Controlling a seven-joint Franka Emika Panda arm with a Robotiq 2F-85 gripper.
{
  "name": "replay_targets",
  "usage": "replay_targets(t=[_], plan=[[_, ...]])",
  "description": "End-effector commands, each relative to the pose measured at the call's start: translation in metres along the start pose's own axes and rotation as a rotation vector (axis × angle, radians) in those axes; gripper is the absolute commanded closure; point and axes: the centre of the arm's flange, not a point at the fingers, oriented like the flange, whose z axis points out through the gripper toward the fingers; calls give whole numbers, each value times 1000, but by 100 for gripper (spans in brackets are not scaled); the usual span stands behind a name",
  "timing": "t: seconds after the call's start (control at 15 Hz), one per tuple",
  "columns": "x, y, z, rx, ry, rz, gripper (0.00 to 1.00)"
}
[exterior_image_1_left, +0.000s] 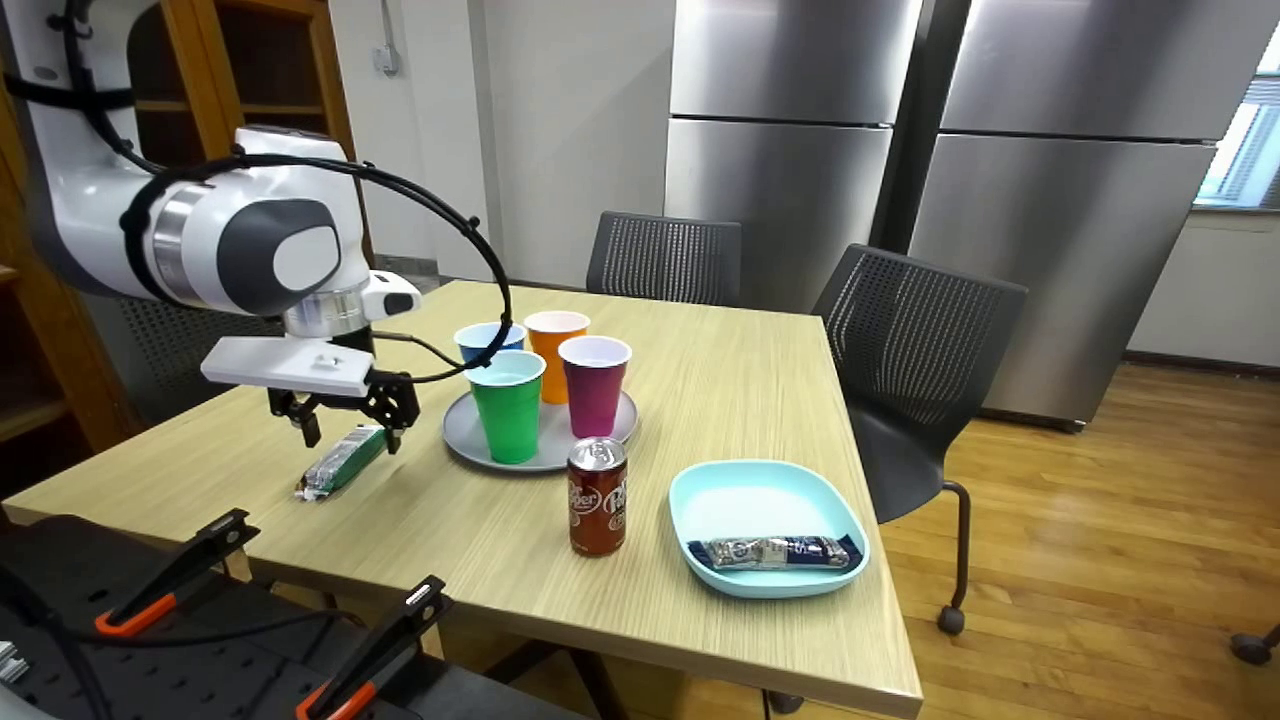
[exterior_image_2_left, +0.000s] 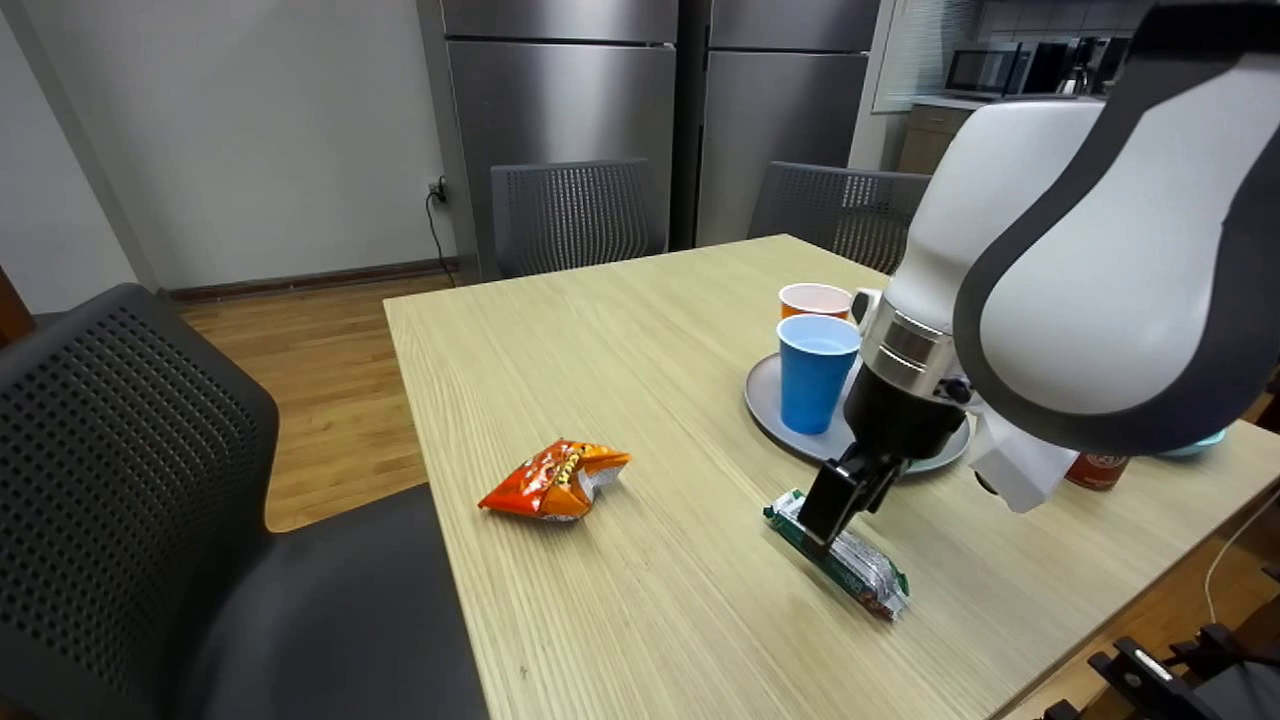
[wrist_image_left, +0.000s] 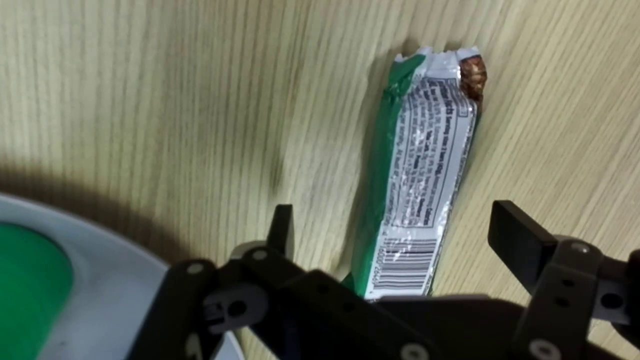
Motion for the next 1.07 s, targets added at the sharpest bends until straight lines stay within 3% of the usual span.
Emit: replay_targets(t=[0.0,0.27,0.33,0.4,0.87,1.0], plan=[[-1,-11,4,-24,20,28,0],[-2,-13,5,-32,9,40,0],[-2,-13,5,-32,8,43,25],[-2,-14,5,-33,8,43,26],[-2,-13,2,-30,8,46,82],[-3,-13,-5,-31,-2,39,89]])
